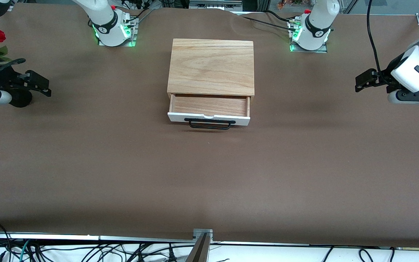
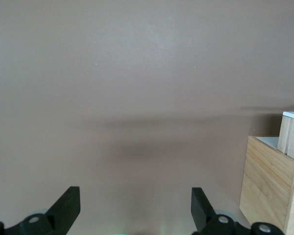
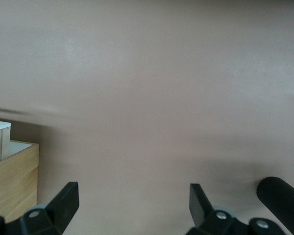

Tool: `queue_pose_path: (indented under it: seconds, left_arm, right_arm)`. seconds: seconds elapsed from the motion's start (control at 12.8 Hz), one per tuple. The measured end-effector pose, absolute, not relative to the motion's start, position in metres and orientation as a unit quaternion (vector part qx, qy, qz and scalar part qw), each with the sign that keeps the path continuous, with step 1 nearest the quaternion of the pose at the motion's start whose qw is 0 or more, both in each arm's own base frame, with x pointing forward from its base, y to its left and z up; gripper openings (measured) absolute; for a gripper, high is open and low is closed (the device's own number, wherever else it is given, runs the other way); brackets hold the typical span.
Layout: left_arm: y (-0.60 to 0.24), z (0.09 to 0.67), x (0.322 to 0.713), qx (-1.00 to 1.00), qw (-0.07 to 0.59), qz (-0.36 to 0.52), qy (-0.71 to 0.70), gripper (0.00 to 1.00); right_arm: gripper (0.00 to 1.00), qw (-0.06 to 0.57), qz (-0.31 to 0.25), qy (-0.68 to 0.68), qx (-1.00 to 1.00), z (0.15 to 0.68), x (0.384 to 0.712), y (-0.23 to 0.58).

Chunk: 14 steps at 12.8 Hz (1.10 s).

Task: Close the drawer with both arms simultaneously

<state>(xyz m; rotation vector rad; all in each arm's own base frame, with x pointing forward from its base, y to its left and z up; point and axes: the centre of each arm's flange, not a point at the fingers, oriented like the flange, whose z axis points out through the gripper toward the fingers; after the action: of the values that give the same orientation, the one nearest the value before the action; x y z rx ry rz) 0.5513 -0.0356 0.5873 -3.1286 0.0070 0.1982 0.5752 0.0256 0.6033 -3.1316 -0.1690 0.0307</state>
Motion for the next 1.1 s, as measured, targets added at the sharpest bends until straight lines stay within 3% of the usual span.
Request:
queue_pose_path:
  seconds: [1.1]
  left_arm:
    - [-0.042,0.584,0.551,-0.997,0.001,0.070,0.008,1.00]
  right_arm:
    - [1.00,-0.002,0.022,-0.073,-0.997,0.594,0.576,0.047]
